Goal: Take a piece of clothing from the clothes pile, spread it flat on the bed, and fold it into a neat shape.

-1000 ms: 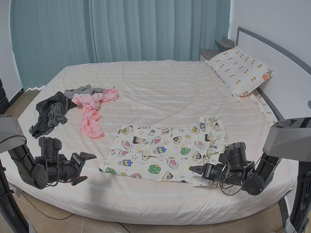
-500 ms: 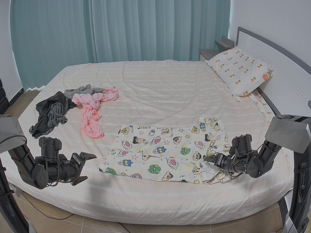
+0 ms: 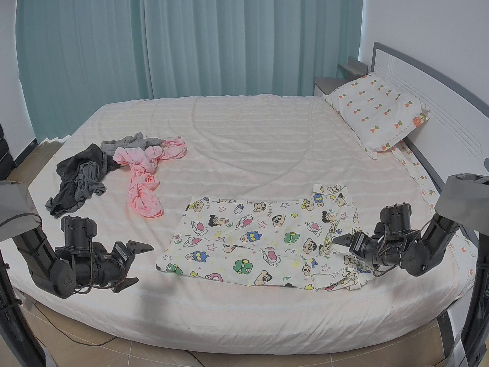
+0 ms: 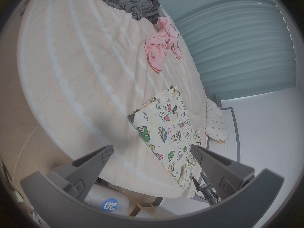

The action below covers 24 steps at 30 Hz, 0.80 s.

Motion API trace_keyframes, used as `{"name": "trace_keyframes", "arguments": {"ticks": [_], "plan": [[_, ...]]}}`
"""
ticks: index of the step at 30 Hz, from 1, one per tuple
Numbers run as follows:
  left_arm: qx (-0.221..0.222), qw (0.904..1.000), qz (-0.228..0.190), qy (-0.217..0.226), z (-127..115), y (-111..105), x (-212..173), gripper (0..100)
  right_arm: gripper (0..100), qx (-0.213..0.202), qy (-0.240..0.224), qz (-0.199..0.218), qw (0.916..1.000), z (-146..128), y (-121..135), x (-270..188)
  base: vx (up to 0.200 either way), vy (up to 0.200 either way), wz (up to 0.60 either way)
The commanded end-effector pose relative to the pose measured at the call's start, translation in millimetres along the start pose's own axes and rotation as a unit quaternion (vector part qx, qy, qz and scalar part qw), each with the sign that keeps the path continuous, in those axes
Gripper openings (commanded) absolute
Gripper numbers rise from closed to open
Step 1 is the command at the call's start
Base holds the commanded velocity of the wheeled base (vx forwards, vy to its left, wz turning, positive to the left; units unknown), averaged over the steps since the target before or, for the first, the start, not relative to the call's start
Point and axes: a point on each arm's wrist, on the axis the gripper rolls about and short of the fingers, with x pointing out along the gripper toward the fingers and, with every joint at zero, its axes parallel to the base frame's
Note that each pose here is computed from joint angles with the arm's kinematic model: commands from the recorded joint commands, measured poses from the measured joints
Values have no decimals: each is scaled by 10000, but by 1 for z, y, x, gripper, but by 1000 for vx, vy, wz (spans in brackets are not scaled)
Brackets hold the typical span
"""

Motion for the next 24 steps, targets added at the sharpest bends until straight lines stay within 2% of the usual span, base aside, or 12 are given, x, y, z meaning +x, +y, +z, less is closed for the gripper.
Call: {"name": "trace_keyframes", "arguments": {"ticks": [1,3,6,18,24], "plan": [[-42,9999,-75,108,-5,-3,-2,100,100,97,-398,463,9981,4,18,-49,0,0,0],[-51,9999,-88,111,-4,-3,-2,100,100,22,-419,565,9975,-1,22,-53,0,0,0],[-30,9998,-94,150,-5,-3,-2,100,100,-101,-609,774,9951,-1,31,-59,200,0,0],[-18,9998,-80,191,-8,-3,-1,100,100,-186,-808,919,9923,5,37,-76,200,0,0],[-23,9998,-85,187,-7,-3,-1,100,100,-210,-771,881,9929,3,35,-75,0,0,0]]}}
